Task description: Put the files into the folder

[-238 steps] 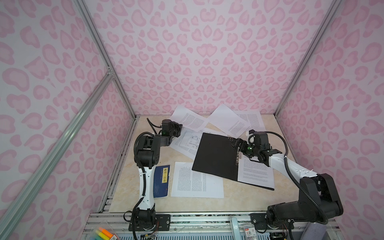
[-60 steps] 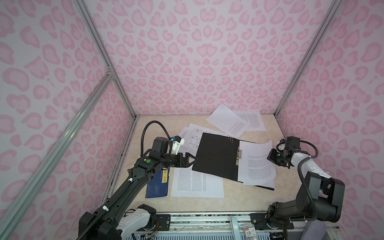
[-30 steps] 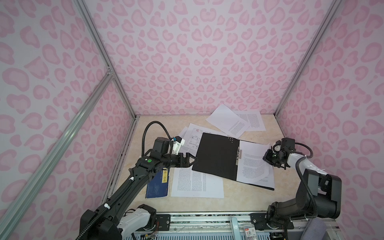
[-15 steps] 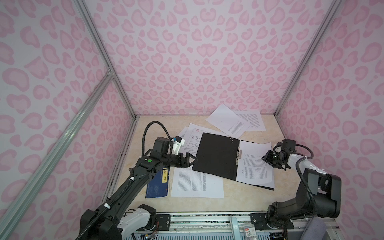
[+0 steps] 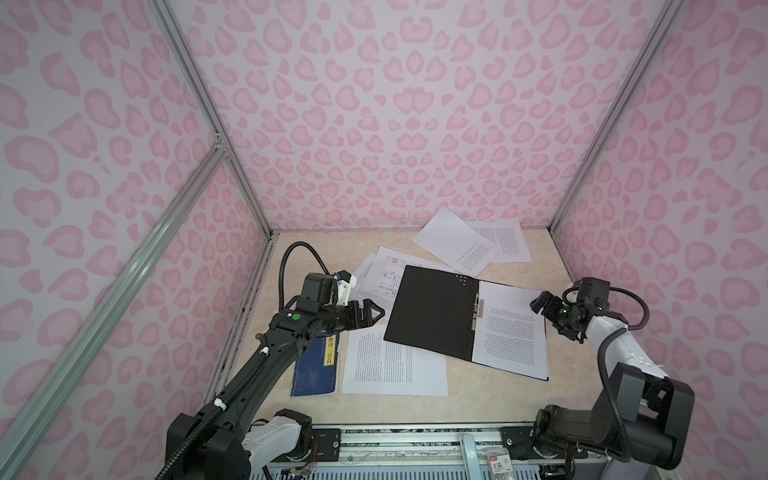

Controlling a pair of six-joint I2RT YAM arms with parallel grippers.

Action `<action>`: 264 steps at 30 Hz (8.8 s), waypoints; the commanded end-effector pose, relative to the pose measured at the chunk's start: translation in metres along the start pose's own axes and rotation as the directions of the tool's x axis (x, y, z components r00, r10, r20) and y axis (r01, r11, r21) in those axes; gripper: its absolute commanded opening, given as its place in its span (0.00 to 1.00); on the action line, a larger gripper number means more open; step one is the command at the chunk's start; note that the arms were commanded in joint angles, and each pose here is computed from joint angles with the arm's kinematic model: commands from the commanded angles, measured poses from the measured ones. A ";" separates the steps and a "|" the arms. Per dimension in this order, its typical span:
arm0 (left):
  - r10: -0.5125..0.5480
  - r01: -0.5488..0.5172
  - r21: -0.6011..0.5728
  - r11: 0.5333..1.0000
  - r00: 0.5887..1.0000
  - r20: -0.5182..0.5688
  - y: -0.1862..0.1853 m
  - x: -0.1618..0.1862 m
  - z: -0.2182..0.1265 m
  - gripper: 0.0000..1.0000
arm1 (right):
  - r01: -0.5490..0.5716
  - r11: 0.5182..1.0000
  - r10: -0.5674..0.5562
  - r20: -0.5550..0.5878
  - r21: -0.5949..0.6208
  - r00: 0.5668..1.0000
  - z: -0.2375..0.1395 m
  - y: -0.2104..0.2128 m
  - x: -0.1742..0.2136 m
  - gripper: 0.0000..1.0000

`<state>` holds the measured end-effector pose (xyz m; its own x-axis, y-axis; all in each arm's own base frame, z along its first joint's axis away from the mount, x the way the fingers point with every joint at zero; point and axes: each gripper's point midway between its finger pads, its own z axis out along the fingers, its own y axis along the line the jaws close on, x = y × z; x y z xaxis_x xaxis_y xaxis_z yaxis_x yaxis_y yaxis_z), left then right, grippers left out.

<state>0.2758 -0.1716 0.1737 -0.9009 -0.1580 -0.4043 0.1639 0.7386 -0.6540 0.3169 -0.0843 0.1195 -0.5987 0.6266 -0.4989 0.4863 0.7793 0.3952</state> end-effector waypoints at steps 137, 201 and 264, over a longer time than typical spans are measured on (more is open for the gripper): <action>0.080 -0.130 0.278 0.952 0.979 0.185 -0.007 -0.220 0.029 0.96 | 0.215 0.366 -0.652 -0.085 -0.905 0.753 -0.153 0.391 0.060 0.00; -0.067 0.098 0.224 0.970 0.987 -0.144 0.073 -0.150 0.151 0.98 | 0.559 0.664 -0.747 -0.482 -0.496 0.459 0.126 0.252 0.098 0.29; -0.409 0.382 -0.158 0.911 0.884 -0.226 0.112 -0.030 0.157 0.98 | -0.363 0.795 0.060 -0.533 -0.486 0.844 0.087 0.309 0.229 0.70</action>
<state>0.4000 -0.2033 0.0435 -0.9681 -0.2503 -0.0123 -0.1555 0.6384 -0.7539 0.3827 0.2876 0.0477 -0.8340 0.5501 -0.0426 0.2875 0.4992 0.8174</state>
